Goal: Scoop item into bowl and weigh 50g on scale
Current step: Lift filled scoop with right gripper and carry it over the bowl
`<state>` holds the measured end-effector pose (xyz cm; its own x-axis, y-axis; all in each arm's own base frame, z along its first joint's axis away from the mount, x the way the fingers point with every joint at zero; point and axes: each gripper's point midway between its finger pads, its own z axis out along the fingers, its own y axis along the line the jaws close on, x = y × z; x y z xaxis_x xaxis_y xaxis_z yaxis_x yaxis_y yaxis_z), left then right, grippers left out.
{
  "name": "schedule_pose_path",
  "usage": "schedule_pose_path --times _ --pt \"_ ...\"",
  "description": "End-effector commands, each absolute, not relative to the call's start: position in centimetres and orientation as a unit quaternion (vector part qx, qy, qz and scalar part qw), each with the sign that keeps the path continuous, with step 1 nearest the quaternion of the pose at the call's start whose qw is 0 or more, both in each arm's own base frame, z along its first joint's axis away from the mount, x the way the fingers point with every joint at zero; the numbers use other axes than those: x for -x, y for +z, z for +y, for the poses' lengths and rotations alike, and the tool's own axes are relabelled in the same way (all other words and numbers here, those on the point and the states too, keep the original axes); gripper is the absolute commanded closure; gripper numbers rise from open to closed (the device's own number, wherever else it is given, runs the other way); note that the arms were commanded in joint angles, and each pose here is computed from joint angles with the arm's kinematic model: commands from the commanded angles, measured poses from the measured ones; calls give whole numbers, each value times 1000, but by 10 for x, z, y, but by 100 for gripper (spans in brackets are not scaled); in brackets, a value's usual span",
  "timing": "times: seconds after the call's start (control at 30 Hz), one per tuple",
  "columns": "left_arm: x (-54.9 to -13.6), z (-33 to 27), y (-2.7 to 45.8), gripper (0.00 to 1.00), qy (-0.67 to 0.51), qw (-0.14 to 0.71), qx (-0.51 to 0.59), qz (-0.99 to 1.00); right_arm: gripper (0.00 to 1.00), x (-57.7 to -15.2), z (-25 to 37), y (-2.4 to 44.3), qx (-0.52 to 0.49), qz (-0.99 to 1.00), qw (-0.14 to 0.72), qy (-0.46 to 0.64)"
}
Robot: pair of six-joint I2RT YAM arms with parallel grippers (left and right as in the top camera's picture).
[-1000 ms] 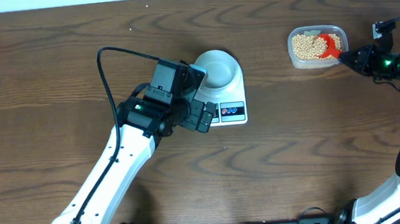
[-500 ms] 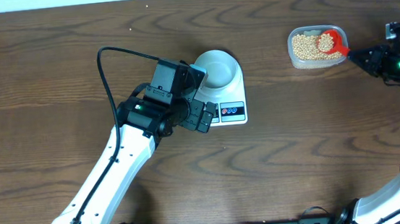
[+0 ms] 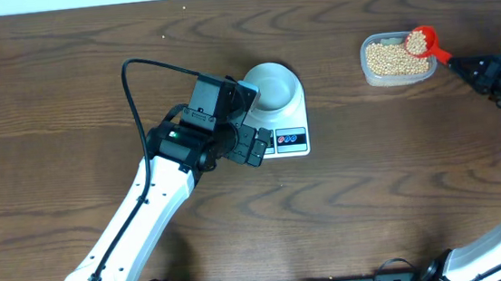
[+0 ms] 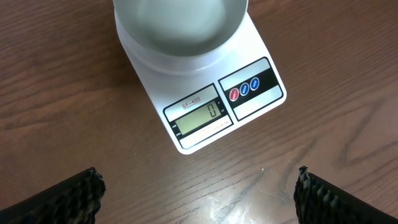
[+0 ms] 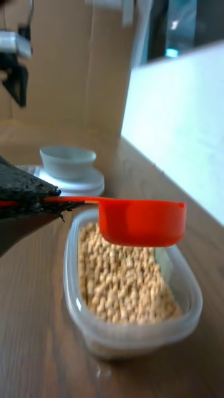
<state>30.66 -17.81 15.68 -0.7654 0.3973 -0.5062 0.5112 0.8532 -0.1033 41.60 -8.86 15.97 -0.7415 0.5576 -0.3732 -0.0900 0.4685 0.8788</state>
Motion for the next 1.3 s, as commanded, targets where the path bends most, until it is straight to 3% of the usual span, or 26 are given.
schedule_pose_path --times 0.0,0.6,1.27 --pt "-306 -178 154 0 -120 235 -246 933 99 -412 -77 181 -137 751 316 564" --pt "-306 -178 154 0 -120 235 -246 933 99 -425 8 192 -81 745 239 617" --pt "-306 -178 154 0 -120 235 -246 933 99 -428 126 173 4 791 184 583"
